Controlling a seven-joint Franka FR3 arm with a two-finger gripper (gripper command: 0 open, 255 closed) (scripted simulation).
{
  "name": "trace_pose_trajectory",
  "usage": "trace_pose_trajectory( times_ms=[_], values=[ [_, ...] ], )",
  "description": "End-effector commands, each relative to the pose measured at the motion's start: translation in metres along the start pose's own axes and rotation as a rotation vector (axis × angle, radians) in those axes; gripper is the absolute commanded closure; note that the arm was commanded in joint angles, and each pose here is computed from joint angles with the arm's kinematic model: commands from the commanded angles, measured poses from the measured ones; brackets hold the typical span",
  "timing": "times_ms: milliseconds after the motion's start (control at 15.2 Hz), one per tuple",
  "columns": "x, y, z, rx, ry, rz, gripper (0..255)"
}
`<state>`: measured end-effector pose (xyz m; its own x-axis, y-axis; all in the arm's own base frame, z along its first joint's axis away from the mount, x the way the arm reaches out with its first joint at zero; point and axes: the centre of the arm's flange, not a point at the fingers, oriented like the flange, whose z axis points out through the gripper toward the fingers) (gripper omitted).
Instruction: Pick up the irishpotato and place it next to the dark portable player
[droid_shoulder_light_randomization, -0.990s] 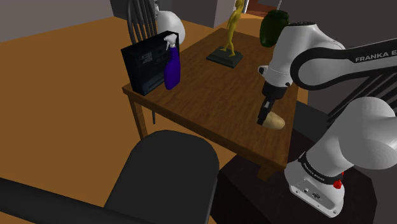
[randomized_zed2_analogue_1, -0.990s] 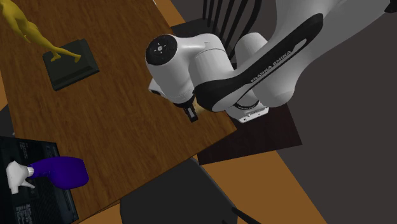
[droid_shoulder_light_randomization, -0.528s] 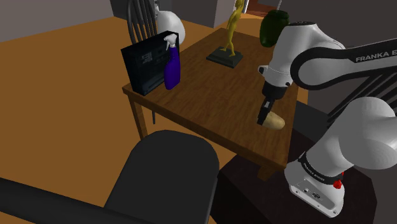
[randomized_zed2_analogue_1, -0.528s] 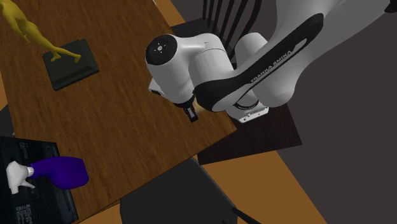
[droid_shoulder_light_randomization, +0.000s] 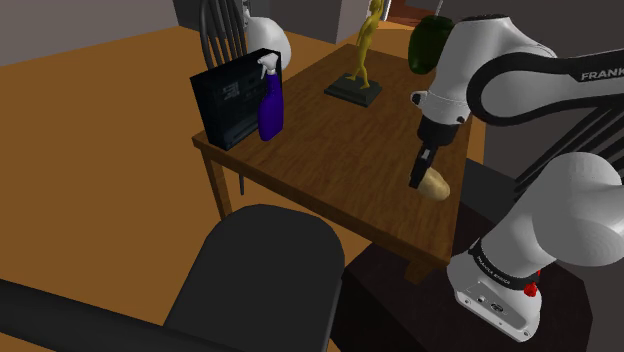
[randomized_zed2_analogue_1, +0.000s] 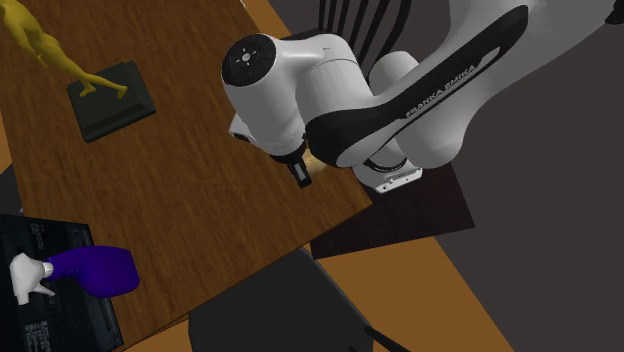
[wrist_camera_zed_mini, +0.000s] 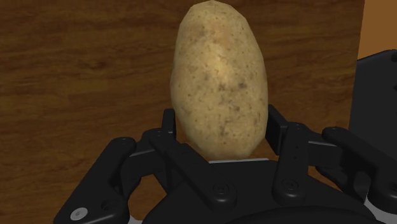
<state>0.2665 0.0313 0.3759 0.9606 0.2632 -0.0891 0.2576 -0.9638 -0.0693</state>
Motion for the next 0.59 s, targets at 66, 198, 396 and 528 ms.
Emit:
trace_pose_trajectory(
  times_ms=[66,198,396,528],
  values=[
    [-0.001,-0.002,-0.017,0.0,-0.001,0.0,255],
    [-0.001,-0.002,-0.027,0.0,-0.001,0.0,255],
    [-0.003,-0.004,-0.043,0.0,-0.001,0.0,255],
    [-0.004,-0.004,-0.053,0.0,-0.001,0.0,255]
  ],
)
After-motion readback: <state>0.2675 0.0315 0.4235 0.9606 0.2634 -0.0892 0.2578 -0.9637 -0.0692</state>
